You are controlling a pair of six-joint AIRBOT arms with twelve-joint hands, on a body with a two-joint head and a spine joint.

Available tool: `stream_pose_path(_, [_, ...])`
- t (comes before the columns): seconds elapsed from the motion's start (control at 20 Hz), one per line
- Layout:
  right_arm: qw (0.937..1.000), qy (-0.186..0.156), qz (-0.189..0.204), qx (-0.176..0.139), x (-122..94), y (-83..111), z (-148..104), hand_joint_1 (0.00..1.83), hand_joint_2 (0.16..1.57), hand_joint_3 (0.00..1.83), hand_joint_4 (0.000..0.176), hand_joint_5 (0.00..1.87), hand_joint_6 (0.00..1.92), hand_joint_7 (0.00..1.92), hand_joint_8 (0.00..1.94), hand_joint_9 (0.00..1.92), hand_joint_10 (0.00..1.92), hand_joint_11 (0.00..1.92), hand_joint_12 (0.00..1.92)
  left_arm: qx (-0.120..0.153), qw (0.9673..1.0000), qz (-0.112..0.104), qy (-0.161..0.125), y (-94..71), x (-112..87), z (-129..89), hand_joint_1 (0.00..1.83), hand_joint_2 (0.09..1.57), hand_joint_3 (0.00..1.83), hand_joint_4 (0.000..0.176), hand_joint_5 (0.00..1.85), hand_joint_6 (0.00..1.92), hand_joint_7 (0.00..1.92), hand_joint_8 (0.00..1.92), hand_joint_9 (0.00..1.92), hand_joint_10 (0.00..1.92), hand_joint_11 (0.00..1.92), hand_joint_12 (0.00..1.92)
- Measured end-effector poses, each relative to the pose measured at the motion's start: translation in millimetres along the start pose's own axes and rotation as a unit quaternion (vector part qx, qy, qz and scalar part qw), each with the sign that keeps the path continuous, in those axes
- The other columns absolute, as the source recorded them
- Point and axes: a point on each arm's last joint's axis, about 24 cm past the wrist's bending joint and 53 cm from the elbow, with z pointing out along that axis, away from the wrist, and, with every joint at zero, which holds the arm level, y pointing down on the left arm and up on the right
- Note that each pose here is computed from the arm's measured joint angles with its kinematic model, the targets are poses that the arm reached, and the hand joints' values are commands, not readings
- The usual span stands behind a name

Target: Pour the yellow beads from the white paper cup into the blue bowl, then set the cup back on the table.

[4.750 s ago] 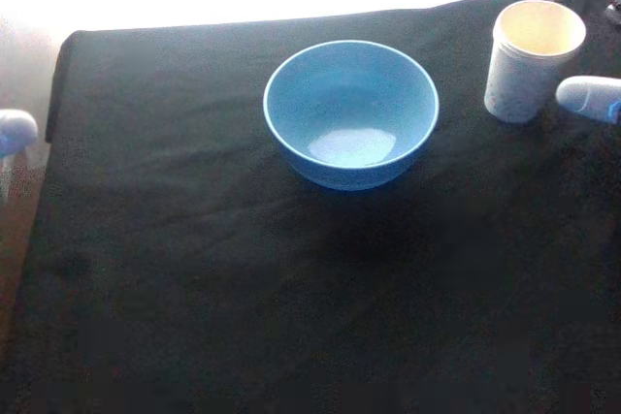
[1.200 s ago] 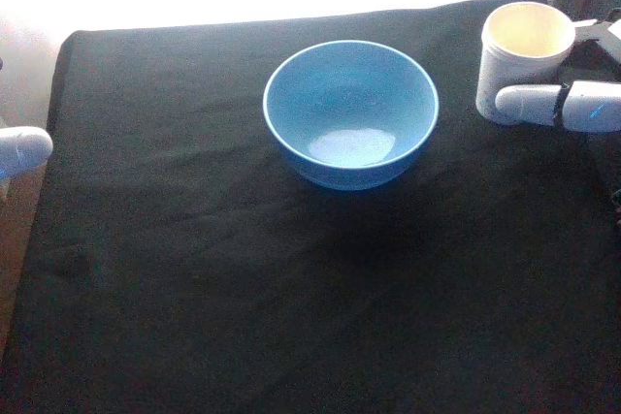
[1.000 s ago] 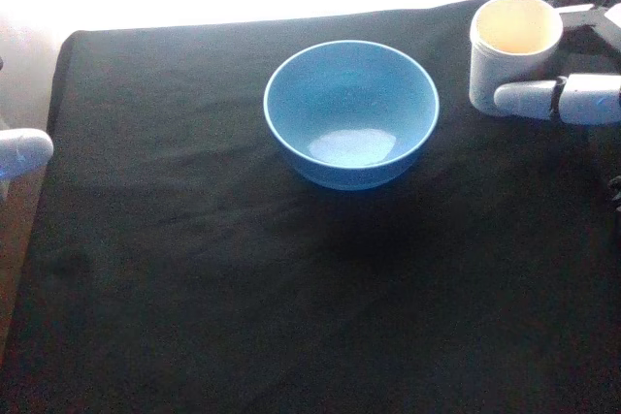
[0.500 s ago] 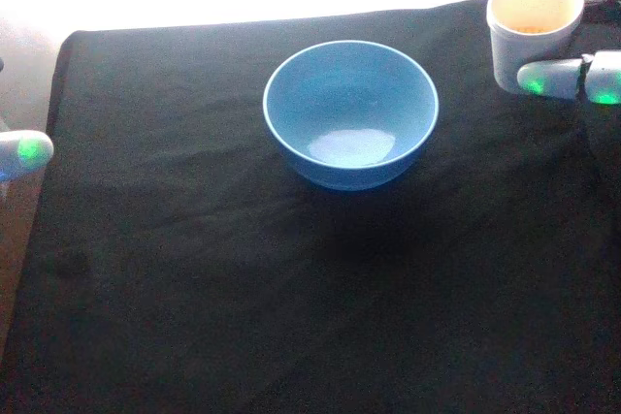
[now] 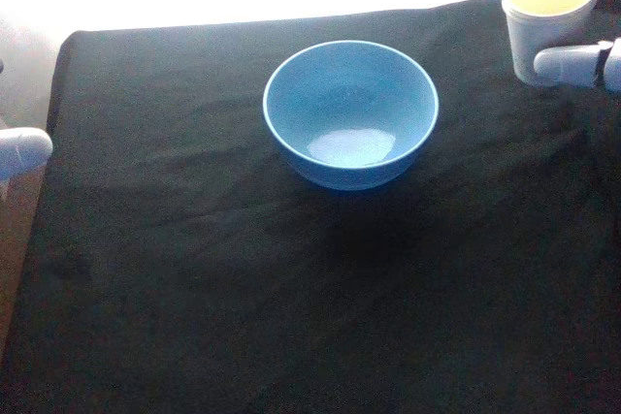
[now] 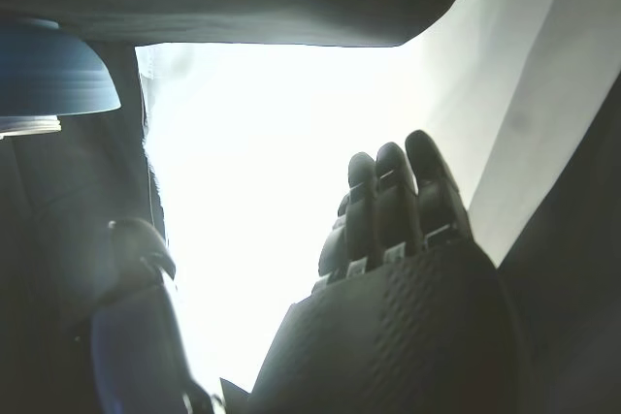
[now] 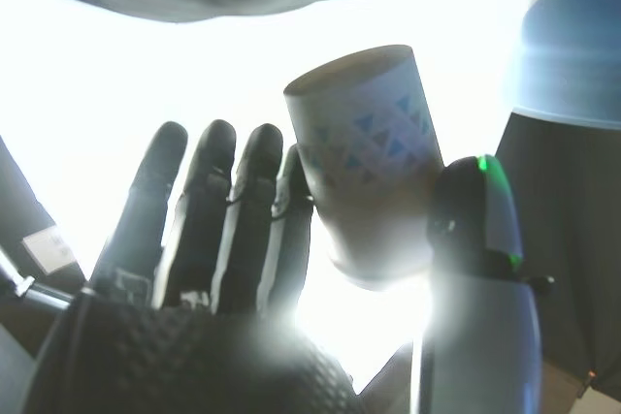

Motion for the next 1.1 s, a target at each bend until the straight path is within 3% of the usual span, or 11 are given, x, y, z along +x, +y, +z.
stream_pose_path(0.3, [0.9998, 0.013, -0.009, -0.014, 6.5, 11.8, 3.8, 0.91, 0.92, 0.01, 0.0, 0.77, 0.01, 0.73, 0.0, 0.54, 0.01, 0.0, 0.88, -0.001, 1.0, -0.003, 0.001, 1.4, 2.7, -0.2, 0.49, 0.81, 0.0, 0.0, 0.0, 0.0, 0.28, 0.0, 0.23, 0.0, 0.0, 0.52])
stream_pose_path(0.35, [0.9997, 0.015, -0.01, -0.014, 7.2, 12.0, 3.8, 0.91, 0.94, 0.0, 0.025, 0.81, 0.0, 0.75, 0.0, 0.57, 0.01, 0.06, 0.86, -0.003, 1.0, -0.005, 0.004, 3.2, 6.0, -0.4, 0.5, 0.83, 0.0, 0.0, 0.01, 0.0, 0.29, 0.0, 0.23, 0.0, 0.0, 0.52])
stream_pose_path(0.5, [0.9995, 0.023, -0.016, -0.016, 12.6, 16.4, 7.5, 0.94, 0.95, 0.0, 0.011, 0.84, 0.01, 0.76, 0.01, 0.58, 0.01, 0.07, 0.86, -0.007, 0.9999, -0.005, 0.006, 5.1, 7.6, -0.4, 0.49, 0.83, 0.0, 0.0, 0.0, 0.0, 0.28, 0.0, 0.23, 0.0, 0.0, 0.56])
stream_pose_path(0.55, [0.9992, 0.027, -0.017, -0.024, 14.6, 23.5, 10.7, 0.9, 0.96, 0.0, 0.044, 0.85, 0.0, 0.75, 0.0, 0.55, 0.0, 0.02, 0.91, -0.007, 0.9999, -0.005, 0.007, 4.8, 7.9, -0.4, 0.5, 0.84, 0.0, 0.0, 0.01, 0.0, 0.28, 0.0, 0.23, 0.0, 0.0, 0.58])
stream_pose_path(0.7, [0.9983, 0.035, -0.024, -0.039, 19.3, 36.1, 14.9, 0.88, 0.95, 0.0, 0.03, 0.83, 0.0, 0.72, 0.0, 0.52, 0.01, 0.04, 0.92, -0.008, 0.9999, -0.004, 0.008, 5.3, 8.3, -0.4, 0.5, 0.84, 0.0, 0.008, 0.02, 0.0, 0.29, 0.0, 0.24, 0.0, 0.0, 0.62])
stream_pose_path(0.8, [0.9979, 0.042, -0.03, -0.039, 23.2, 37.1, 16.1, 0.91, 0.95, 0.0, 0.0, 0.82, 0.0, 0.72, 0.0, 0.54, 0.0, 0.07, 0.88, -0.009, 0.9999, -0.005, 0.007, 5.8, 7.8, -0.4, 0.51, 0.84, 0.0, 0.0, 0.02, 0.0, 0.29, 0.0, 0.24, 0.0, 0.0, 0.61])
stream_pose_path(1.0, [0.9969, 0.051, -0.038, -0.045, 28.2, 45.3, 20.2, 0.88, 0.92, 0.0, 0.0, 0.83, 0.0, 0.72, 0.0, 0.49, 0.0, 0.01, 0.86, -0.008, 0.9999, -0.004, 0.01, 5.3, 9.1, -0.4, 0.5, 0.83, 0.0, 0.0, 0.03, 0.0, 0.31, 0.0, 0.25, 0.0, 0.0, 0.62])
stream_pose_path(1.05, [0.9964, 0.056, -0.043, -0.048, 30.7, 48.4, 21.7, 0.86, 0.91, 0.0, 0.006, 0.85, 0.0, 0.73, 0.0, 0.52, 0.0, 0.0, 0.96, -0.008, 0.9999, -0.004, 0.009, 5.6, 8.5, -0.3, 0.5, 0.83, 0.0, 0.001, 0.03, 0.0, 0.31, 0.0, 0.26, 0.0, 0.0, 0.62])
stream_pose_path(1.1, [0.9958, 0.061, -0.046, -0.051, 33.7, 52.1, 23.5, 0.86, 0.92, 0.0, 0.0, 0.85, 0.0, 0.74, 0.0, 0.56, 0.01, 0.04, 1.0, -0.009, 0.9999, -0.003, 0.008, 5.9, 8.0, -0.2, 0.5, 0.82, 0.0, 0.006, 0.02, 0.0, 0.31, 0.0, 0.25, 0.0, 0.0, 0.6])
